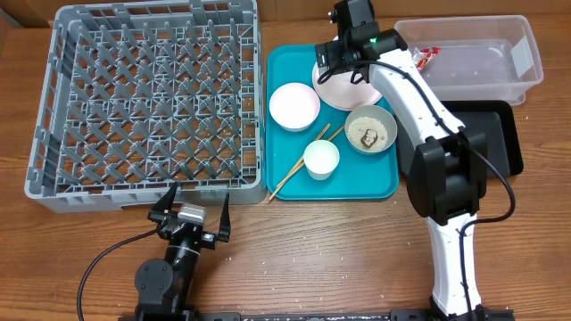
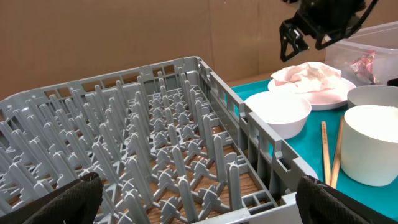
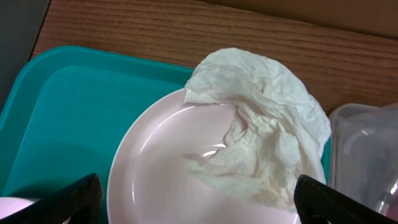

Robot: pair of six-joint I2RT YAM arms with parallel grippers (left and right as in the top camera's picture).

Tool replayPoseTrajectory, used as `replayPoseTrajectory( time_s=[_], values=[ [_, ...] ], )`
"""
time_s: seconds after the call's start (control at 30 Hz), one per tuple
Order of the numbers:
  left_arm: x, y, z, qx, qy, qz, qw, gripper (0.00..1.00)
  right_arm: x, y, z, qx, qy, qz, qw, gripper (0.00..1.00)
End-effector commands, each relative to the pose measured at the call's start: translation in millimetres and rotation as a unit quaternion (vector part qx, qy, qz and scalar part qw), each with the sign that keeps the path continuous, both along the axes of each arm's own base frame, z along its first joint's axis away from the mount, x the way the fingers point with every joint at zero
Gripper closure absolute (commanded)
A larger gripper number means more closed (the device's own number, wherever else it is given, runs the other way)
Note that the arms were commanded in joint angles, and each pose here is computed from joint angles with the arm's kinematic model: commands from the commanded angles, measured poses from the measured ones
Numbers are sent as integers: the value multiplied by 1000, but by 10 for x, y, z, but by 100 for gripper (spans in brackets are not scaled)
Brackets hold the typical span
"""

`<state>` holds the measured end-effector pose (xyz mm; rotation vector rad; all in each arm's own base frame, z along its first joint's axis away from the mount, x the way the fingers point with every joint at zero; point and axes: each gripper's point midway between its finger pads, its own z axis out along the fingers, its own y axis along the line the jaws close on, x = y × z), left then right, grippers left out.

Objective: Sort waste into correct bins and load items into the dishwasher
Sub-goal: 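Return right gripper to the plate and grasp the white tissue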

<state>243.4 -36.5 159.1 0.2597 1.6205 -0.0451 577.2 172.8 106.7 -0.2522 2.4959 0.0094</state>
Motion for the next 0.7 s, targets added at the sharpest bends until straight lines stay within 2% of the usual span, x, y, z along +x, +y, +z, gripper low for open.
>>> replayPoseTrajectory(
  time_s=[0.0,0.53,0.67],
  values=[
    [2,27,-4,6,-3,6,1000,0,99,-72,-121,-16,-4,8,1000,0],
    [2,27,-4,6,-3,6,1000,0,171,-256,-817,-18,39,-5,999,0],
    [2,27,-4,6,-3,6,1000,0,56,-168,-960,3,71,13,997,9]
  ],
)
